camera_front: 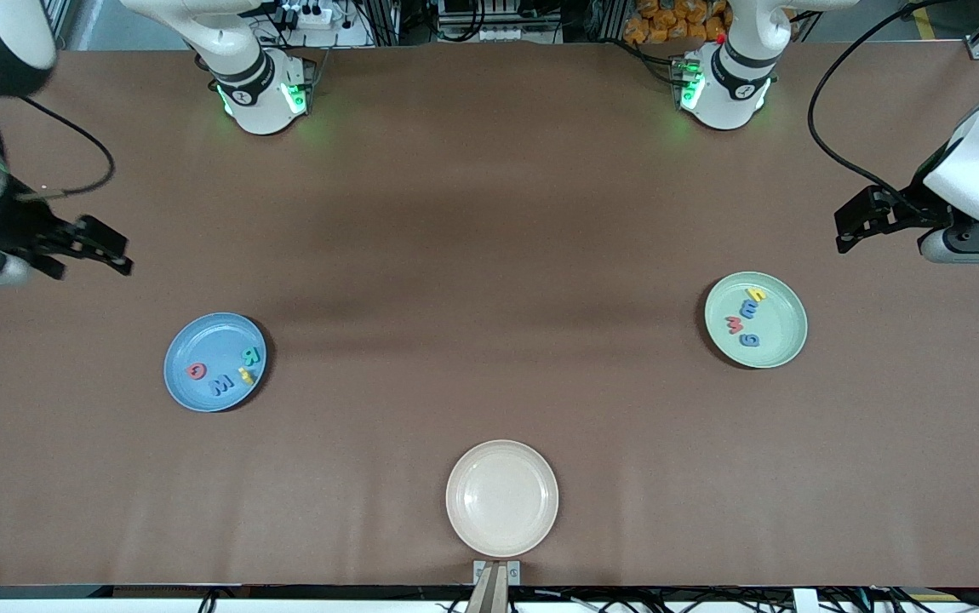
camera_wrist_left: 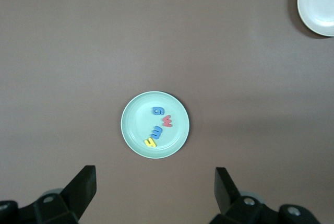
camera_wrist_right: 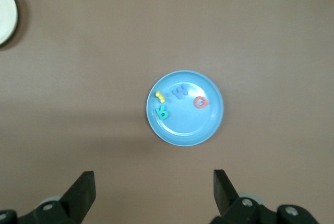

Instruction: Sort uppercase to blue plate, lowercase to green plate

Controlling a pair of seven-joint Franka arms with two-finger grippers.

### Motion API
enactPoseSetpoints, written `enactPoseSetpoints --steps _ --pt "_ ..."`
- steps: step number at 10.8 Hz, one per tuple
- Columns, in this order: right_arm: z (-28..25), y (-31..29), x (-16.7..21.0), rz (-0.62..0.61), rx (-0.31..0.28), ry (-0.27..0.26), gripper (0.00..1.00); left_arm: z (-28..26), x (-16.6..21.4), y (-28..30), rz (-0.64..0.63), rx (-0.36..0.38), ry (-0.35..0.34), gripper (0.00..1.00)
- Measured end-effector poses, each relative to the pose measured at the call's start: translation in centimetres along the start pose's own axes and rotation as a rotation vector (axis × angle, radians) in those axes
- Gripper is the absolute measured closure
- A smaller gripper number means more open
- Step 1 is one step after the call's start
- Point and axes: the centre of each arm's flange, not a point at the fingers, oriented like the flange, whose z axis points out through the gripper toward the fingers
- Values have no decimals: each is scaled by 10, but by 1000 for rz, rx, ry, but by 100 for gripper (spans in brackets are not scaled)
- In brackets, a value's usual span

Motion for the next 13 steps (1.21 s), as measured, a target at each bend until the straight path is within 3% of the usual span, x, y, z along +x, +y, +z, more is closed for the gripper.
enactPoseSetpoints --steps 3,5,7,11,13 --pt "-78 -6 -14 -11 -29 -23 0 0 0 0 0 0 -2 0" --pt "-89 -1 -21 -1 -45 -56 0 0 0 0 0 0 -3 0" --pt "-89 2 -21 6 -49 -56 0 0 0 0 0 0 -3 0" --pt "-98 3 -16 7 -51 6 0 -1 0 1 1 0 -1 0" --pt "-99 4 -16 8 -51 8 0 -2 -3 3 6 0 -10 0"
